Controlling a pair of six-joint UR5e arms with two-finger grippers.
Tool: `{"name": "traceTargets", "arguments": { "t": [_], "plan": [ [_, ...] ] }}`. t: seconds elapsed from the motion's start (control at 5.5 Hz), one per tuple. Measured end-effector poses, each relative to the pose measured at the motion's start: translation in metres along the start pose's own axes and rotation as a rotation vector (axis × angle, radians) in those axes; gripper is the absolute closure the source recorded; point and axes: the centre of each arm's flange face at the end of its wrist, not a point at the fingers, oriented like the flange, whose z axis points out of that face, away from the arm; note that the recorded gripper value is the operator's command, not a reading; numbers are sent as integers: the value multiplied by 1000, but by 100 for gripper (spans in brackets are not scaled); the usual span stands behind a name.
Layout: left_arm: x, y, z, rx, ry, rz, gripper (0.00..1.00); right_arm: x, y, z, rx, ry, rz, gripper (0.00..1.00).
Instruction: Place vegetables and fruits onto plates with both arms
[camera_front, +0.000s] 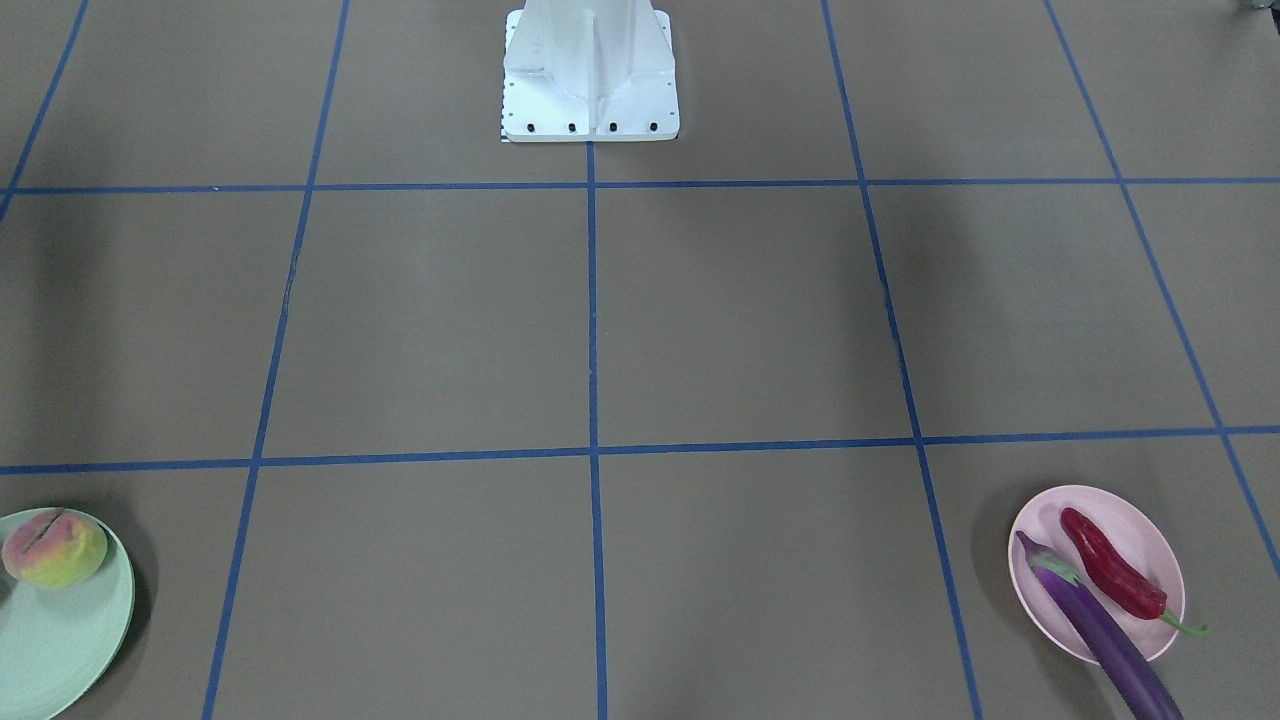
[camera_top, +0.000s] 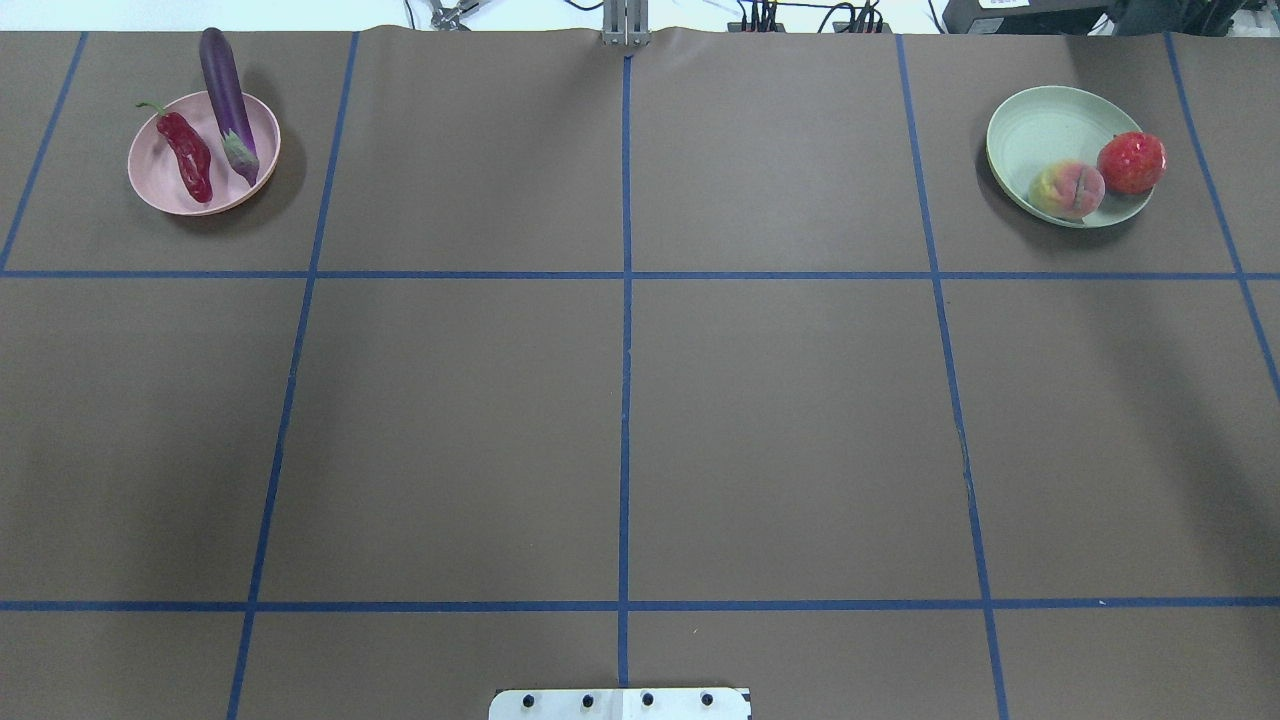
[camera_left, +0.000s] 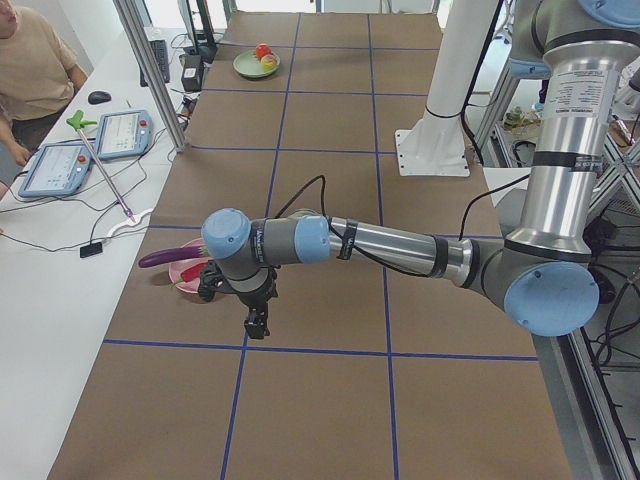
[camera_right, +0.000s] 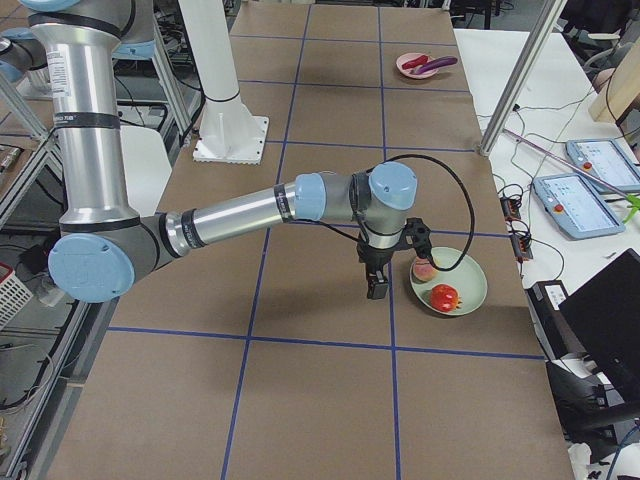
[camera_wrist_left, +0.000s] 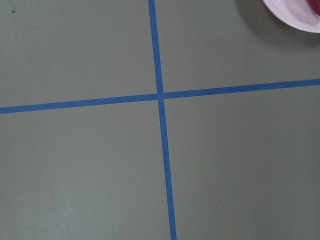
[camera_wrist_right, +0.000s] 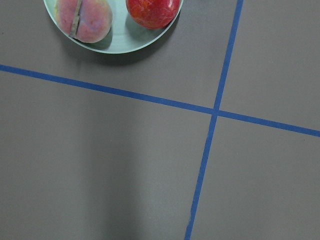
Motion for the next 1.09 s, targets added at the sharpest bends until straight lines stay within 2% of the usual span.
{"name": "traceTargets", "arguments": {
  "t": [0.73,1.09],
  "plan": [
    [-2,2,5,21,9,-1,0,9,1,12,-16,-1,21,0],
    [10,2,-8,50,5,12,0,16,11,22,-35,-4,33,0]
  ]
}}
